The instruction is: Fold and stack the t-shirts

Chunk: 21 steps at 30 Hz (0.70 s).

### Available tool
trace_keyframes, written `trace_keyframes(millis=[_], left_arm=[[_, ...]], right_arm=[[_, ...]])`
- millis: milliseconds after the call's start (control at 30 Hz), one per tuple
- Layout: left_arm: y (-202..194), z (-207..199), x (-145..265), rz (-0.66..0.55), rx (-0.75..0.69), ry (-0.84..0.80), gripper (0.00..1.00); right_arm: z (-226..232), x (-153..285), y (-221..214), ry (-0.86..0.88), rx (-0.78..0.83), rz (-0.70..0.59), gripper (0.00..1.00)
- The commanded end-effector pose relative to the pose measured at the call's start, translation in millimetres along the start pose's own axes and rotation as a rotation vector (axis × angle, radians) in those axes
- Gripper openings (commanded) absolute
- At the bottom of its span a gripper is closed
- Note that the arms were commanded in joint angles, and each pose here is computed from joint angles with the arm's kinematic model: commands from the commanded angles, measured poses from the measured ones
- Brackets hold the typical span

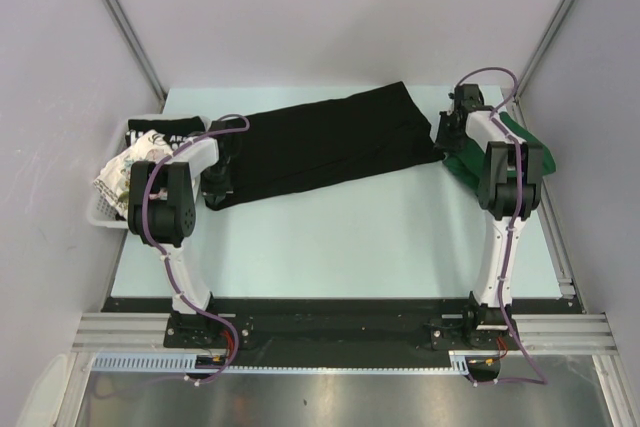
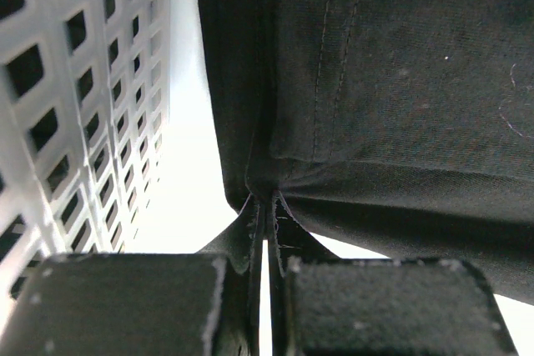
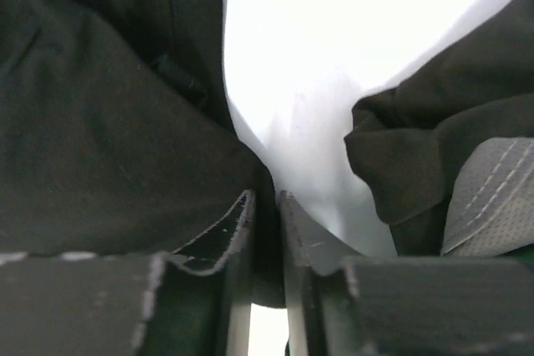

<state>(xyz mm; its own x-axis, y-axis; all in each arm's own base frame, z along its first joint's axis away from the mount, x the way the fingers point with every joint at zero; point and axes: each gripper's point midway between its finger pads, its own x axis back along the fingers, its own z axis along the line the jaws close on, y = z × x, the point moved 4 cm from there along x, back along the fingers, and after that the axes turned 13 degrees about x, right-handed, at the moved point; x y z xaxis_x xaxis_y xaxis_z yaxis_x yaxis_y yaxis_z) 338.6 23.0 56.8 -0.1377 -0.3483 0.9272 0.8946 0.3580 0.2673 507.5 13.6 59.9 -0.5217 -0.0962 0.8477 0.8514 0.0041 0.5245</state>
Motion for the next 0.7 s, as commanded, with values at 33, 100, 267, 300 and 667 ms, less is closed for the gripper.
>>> trace_keyframes(millis=[33,100,267,300,667], left_arm=[[8.1,14.1,10.6,-0.037,0.021,0.027,0.00],[8.8,14.4,11.1,-0.038,0.024,0.025,0.00],[8.9,17.1,11.4,-0.036,0.034,0.026,0.00],[9.2,18.7,10.8,-0.034,0.042,0.024,0.00],[12.5,44.3,15.0,-0.045,0.114,0.045,0.00]], right_arm=[[1.1,-2.8,-10.2,0.030,-0.015,0.047,0.12],[3.3,-0.9,-10.2,0.033,-0.017,0.052,0.07],[11.5,3.7,-11.9,0.048,-0.018,0.068,0.00],[14.3,4.6,-14.9,0.048,-0.016,0.083,0.00],[37.2,18.4,-36.3,0.062,0.003,0.144,0.00]])
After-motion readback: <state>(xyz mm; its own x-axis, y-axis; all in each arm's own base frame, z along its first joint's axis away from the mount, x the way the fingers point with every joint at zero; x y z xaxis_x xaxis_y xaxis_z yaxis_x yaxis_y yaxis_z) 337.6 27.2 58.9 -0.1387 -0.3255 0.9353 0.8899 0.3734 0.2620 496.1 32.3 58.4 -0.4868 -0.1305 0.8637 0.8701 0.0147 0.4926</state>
